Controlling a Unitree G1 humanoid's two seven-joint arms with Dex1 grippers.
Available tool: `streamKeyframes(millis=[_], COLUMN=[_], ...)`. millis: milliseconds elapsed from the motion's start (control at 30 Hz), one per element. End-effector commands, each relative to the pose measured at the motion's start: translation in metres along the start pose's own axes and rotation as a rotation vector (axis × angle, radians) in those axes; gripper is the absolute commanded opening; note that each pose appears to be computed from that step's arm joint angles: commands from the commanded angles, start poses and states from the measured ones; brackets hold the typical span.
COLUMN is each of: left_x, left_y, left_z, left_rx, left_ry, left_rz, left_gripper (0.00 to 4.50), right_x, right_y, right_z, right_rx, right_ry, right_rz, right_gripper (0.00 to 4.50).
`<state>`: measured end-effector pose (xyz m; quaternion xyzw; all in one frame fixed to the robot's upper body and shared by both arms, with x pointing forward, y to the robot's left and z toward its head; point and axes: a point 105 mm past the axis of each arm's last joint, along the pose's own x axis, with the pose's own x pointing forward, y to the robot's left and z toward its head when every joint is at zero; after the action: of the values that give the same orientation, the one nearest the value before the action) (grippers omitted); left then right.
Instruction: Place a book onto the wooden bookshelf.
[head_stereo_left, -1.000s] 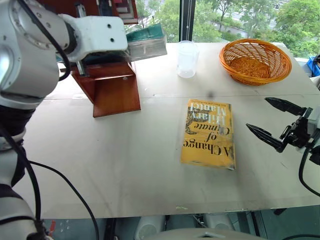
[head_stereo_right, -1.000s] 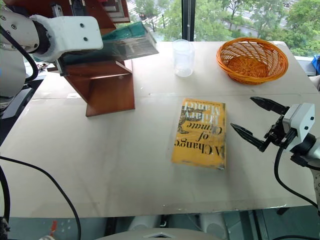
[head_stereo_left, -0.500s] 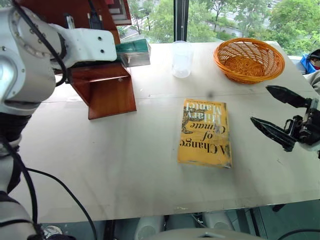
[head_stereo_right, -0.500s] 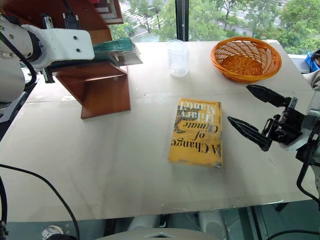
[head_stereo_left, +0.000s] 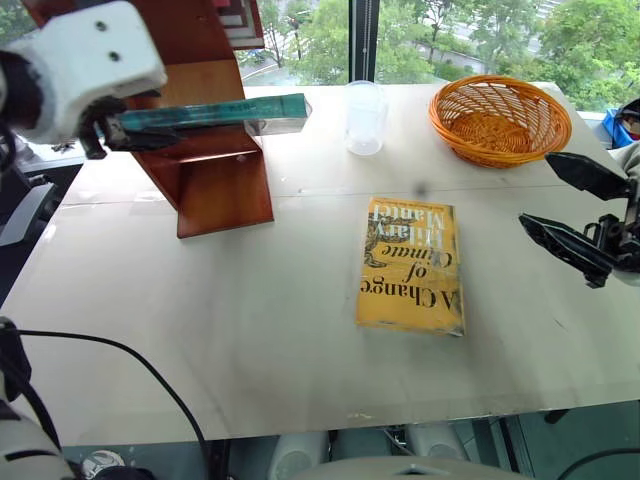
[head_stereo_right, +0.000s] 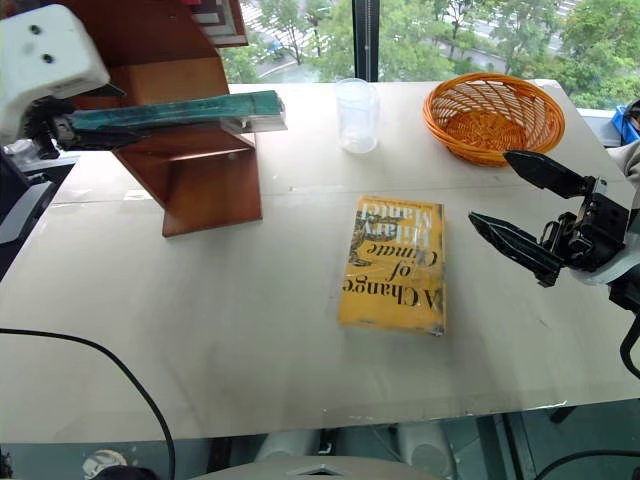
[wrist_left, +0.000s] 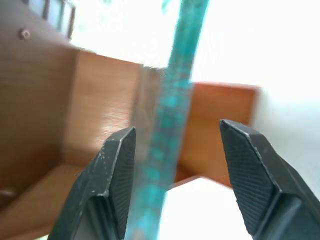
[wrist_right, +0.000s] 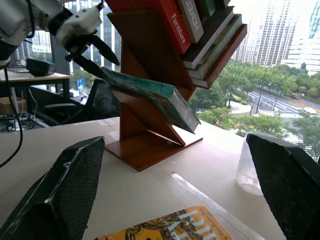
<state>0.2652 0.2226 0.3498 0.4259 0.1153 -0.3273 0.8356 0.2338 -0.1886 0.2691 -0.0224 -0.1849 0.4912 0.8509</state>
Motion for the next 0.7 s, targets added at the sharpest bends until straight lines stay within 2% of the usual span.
streamKeyframes(millis=[33, 67, 133, 233, 300, 367, 433, 533, 633, 667, 700], left_x=[-0.010, 0.002, 0.022, 0.059, 0.083, 0.106, 0.120, 0.132, 0.120, 0.117, 0.115], left_y=[-0.061, -0.077, -0.110, -0.118, -0.128, -0.134, -0.127, -0.139, -0.147, -0.149, -0.149], left_z=[0.037, 0.033, 0.026, 0.026, 0.014, 0.014, 0.006, -0.018, -0.040, -0.053, -0.067], left_rx=[-0.051, -0.049, -0.207, -0.355, -0.506, -0.532, -0.570, -0.594, -0.611, -0.580, -0.586], left_ry=[-0.321, -0.330, -0.396, -0.623, -0.592, -0.624, -0.636, -0.586, -0.592, -0.545, -0.500], left_rz=[-0.264, -0.313, -0.429, -0.226, -0.216, -0.250, -0.133, -0.151, -0.215, -0.211, -0.216], left_gripper=[2.74, 2.74, 2.74, 2.74, 2.74, 2.74, 2.74, 2.74, 3.58, 4.12, 4.32], right_x=[0.002, 0.002, 0.002, 0.000, -0.004, -0.007, -0.009, -0.021, -0.047, -0.061, -0.077], right_y=[0.001, 0.002, 0.003, 0.006, 0.006, 0.005, 0.004, 0.004, 0.009, 0.013, 0.018], right_z=[0.018, 0.018, 0.019, 0.019, 0.020, 0.020, 0.020, 0.009, -0.006, -0.016, -0.026], right_rx=[-0.032, -0.031, -0.025, -0.027, -0.025, -0.036, -0.048, -0.068, -0.047, -0.048, -0.030], right_ry=[-0.016, -0.011, -0.012, 0.009, 0.019, 0.034, 0.039, 0.112, 0.213, 0.289, 0.372], right_rz=[0.019, 0.017, 0.009, -0.012, -0.036, -0.060, -0.094, -0.152, -0.208, -0.231, -0.259], right_gripper=[4.50, 4.50, 4.50, 4.50, 4.50, 4.50, 4.50, 4.50, 4.50, 4.50, 4.50])
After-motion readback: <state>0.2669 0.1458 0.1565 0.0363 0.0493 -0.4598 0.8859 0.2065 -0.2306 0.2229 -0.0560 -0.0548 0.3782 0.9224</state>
